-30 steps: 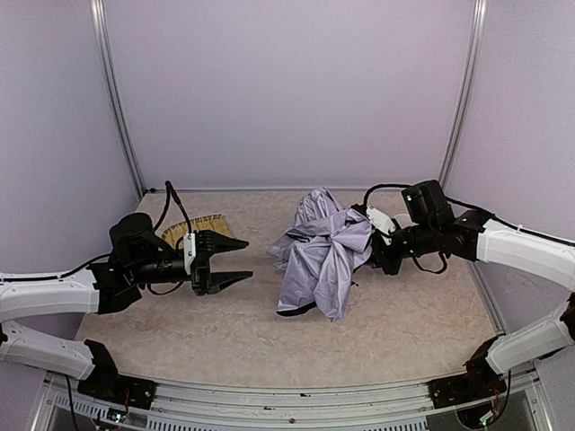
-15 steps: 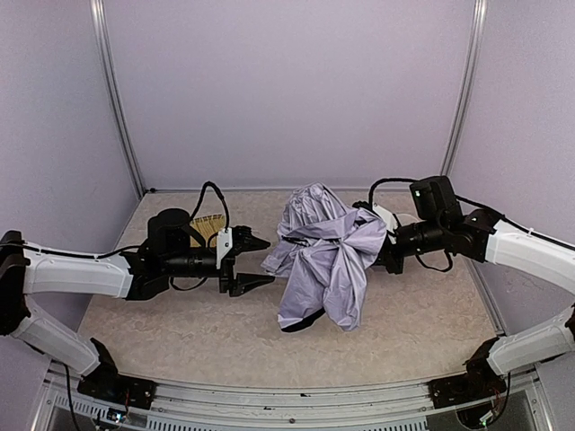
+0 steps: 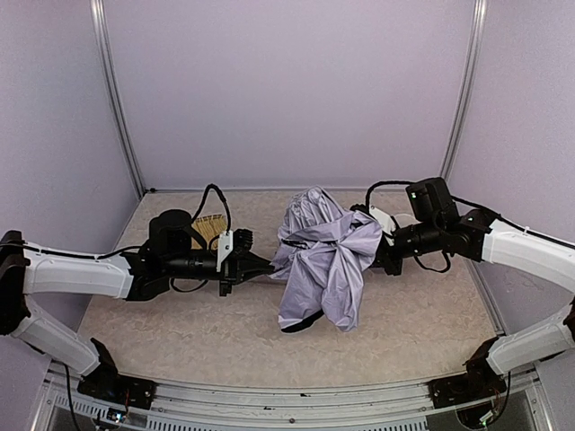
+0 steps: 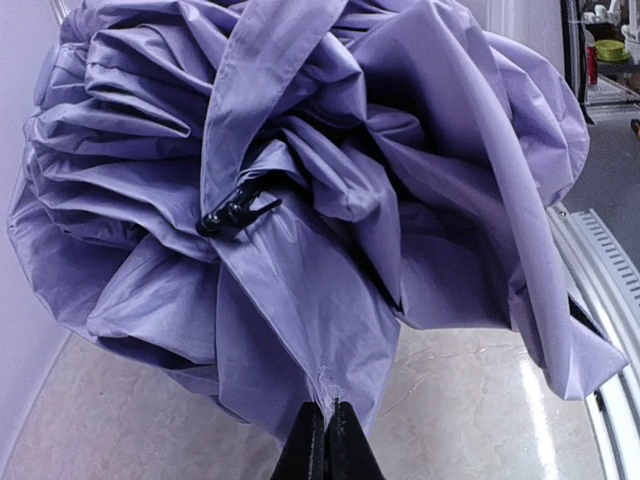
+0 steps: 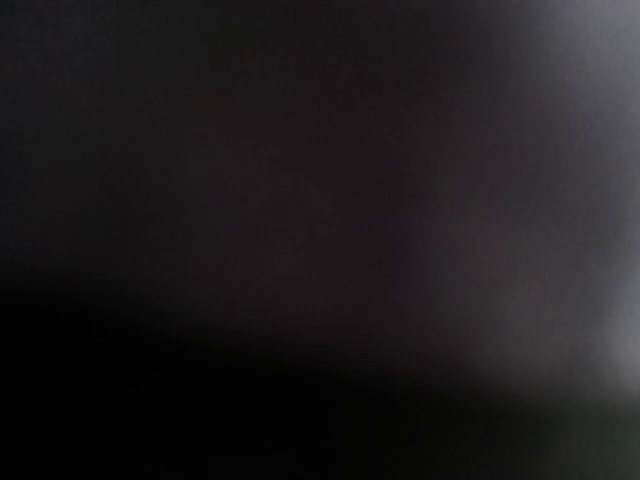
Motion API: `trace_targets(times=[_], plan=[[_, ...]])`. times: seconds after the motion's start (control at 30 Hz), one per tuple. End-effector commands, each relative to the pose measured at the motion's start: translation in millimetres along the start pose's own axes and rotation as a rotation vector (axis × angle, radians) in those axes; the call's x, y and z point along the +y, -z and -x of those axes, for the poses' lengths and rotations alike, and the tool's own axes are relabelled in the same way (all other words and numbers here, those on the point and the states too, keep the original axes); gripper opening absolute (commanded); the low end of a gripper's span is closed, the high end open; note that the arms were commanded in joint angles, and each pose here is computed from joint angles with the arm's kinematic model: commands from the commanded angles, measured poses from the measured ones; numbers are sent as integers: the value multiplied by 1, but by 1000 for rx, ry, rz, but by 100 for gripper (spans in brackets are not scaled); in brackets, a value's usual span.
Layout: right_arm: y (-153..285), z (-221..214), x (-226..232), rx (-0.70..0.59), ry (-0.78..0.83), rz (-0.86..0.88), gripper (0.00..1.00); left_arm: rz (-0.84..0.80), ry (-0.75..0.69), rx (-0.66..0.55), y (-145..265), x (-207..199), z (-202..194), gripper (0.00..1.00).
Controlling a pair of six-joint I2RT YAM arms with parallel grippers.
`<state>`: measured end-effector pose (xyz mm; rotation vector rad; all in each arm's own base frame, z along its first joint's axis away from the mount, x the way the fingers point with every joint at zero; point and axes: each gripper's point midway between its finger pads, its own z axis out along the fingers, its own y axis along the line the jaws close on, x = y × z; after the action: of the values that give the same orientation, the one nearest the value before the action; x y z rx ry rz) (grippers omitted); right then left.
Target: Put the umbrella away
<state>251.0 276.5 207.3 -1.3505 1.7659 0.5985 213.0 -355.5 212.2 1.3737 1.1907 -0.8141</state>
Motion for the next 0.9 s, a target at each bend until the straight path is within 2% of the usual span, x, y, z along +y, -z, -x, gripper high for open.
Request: trace_targets(times=[0.0, 0.13, 0.2, 0.27, 0.37, 0.5, 0.6, 0.7, 0.77, 0.87], plan=[[7, 26, -3, -68, 34, -13, 0, 53, -12, -1, -3, 12, 8, 0], [5, 20, -6, -46, 22, -37, 0, 178, -9, 62, 3, 34, 1, 0], [2, 13, -10, -23, 9, -55, 0, 308, -20, 95, 13, 57, 1, 0], [-3, 5, -14, 5, -5, -77, 0, 505, -38, 128, 32, 91, 6, 0], [-14, -7, -14, 62, -11, -97, 0, 734, -82, 157, 58, 135, 27, 0], [-32, -32, -15, 181, -17, -132, 0, 813, -181, 110, 73, 152, 82, 0], [-41, -56, -30, 282, -67, -211, 0, 788, -262, 56, 71, 135, 129, 0], [-36, -72, -69, 345, -146, -382, 0, 675, -357, 3, 54, 88, 164, 0], [-27, -76, -99, 348, -228, -484, 0, 550, -411, -41, 41, 43, 173, 0], [-10, -64, -133, 285, -312, -585, 0, 392, -506, -61, 31, -12, 162, 0]])
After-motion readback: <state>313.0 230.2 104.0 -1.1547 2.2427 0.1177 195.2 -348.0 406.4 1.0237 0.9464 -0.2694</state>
